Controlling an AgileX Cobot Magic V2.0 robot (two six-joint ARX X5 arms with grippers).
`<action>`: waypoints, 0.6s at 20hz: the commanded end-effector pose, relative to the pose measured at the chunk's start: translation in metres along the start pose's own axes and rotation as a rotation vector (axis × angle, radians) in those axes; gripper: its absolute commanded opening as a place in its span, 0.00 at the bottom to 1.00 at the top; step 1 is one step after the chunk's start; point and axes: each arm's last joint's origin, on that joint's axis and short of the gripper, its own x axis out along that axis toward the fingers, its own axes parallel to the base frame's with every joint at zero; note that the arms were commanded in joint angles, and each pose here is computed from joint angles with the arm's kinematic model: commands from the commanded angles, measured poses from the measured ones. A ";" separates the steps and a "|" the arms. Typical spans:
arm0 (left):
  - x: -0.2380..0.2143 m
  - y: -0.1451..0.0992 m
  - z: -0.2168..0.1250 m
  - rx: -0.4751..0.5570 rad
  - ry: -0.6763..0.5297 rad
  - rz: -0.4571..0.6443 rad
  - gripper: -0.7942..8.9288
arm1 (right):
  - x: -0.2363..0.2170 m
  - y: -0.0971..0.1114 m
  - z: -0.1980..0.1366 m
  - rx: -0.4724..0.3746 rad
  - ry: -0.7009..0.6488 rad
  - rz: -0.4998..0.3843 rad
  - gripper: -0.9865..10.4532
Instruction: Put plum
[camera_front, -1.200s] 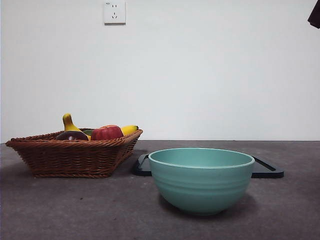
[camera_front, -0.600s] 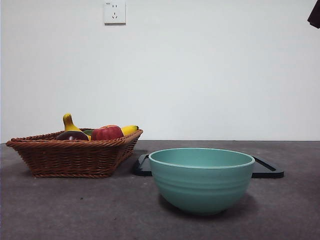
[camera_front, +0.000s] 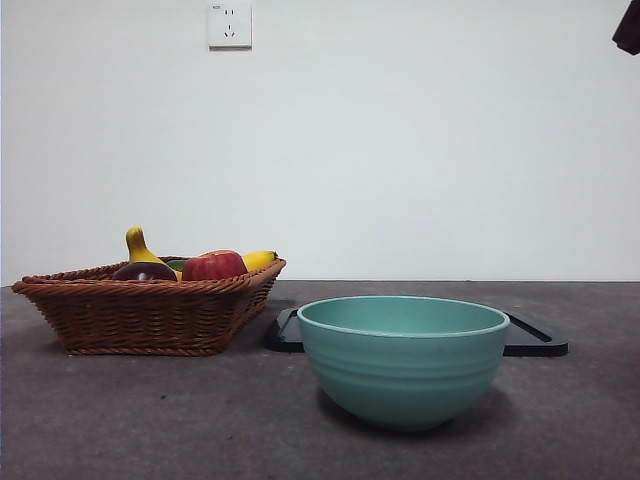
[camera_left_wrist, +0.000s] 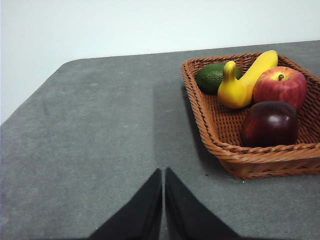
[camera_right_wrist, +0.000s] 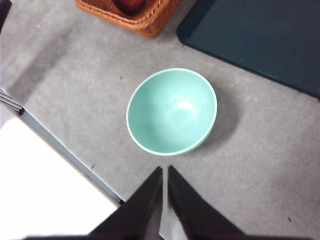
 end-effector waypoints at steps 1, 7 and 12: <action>0.002 0.000 -0.007 -0.011 0.027 0.000 0.09 | -0.002 0.003 0.005 -0.015 -0.025 0.011 0.09; 0.002 0.000 -0.007 -0.011 0.027 0.000 0.09 | -0.002 0.003 0.005 -0.015 -0.025 0.011 0.09; 0.002 0.000 -0.007 -0.011 0.027 0.000 0.09 | -0.004 0.003 0.004 -0.017 -0.030 0.012 0.09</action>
